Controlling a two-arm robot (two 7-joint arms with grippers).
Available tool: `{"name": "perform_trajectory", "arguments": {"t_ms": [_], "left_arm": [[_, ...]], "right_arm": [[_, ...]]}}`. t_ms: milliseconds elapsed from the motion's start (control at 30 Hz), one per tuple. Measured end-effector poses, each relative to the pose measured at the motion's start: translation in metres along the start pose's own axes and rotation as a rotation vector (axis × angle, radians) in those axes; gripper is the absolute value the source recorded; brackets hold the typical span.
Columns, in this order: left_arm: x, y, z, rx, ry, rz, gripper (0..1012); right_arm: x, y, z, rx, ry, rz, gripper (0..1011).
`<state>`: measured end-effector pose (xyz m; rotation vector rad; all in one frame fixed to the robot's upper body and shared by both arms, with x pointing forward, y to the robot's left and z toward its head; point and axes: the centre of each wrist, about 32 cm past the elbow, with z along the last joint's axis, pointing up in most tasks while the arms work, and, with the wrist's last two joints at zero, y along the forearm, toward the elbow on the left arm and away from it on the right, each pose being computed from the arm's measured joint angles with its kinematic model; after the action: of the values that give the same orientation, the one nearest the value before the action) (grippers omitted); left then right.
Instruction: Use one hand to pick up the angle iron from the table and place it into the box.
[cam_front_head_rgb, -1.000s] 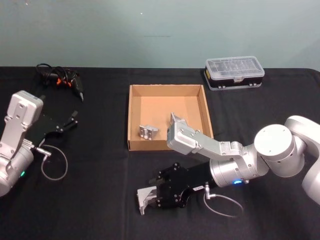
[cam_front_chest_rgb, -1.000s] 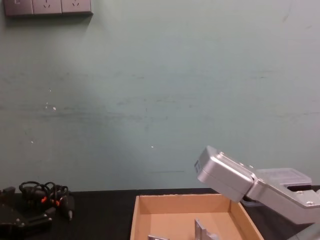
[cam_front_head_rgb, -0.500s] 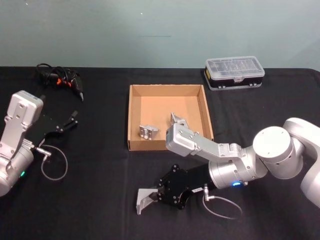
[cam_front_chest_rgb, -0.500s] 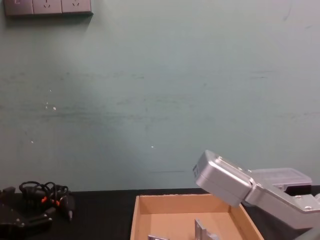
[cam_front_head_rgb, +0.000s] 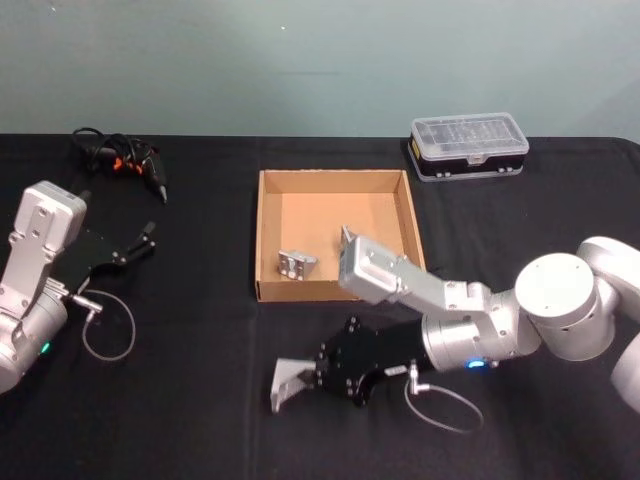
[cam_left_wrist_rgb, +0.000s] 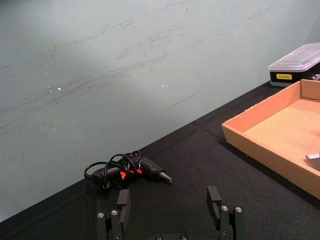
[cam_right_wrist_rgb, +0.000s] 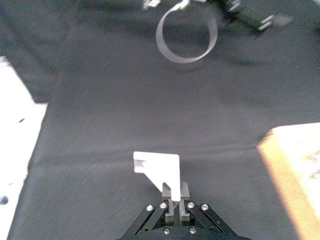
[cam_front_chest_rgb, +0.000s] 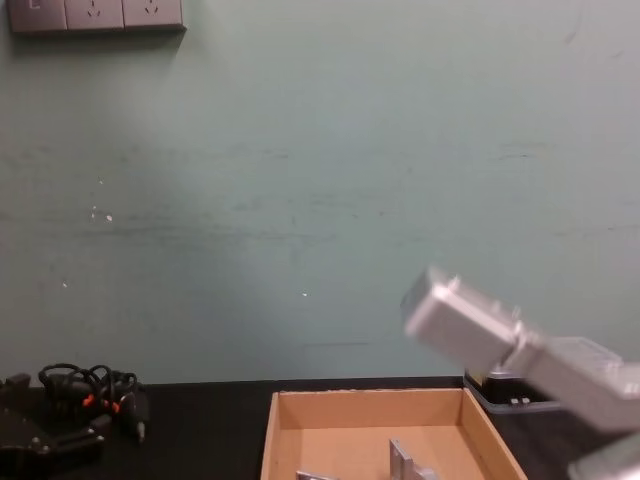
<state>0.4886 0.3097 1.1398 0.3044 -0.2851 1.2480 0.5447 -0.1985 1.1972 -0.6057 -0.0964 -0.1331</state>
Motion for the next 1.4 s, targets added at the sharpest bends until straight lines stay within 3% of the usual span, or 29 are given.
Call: {"name": "perform_trajectory", "arguments": {"t_ms": [333, 633, 767, 1000, 1400], "left_arm": [[0.0000, 0.0000, 0.0000, 0.000, 0.000, 0.000, 1000], [0.0000, 0.0000, 0.0000, 0.000, 0.000, 0.000, 1000], [0.0000, 0.0000, 0.0000, 0.000, 0.000, 0.000, 1000], [0.0000, 0.0000, 0.0000, 0.000, 0.000, 0.000, 1000], [0.0000, 0.0000, 0.0000, 0.000, 0.000, 0.000, 1000]], "right_arm": [[-0.004, -0.031, 0.017, 0.132, 0.049, -0.273, 61], [0.003, -0.039, 0.019, 0.136, 0.155, -0.540, 61], [0.010, -0.038, 0.020, 0.116, 0.182, -0.596, 61], [0.031, -0.030, 0.022, 0.060, 0.223, -0.667, 60], [0.059, -0.017, 0.023, -0.027, 0.245, -0.715, 60]]}}
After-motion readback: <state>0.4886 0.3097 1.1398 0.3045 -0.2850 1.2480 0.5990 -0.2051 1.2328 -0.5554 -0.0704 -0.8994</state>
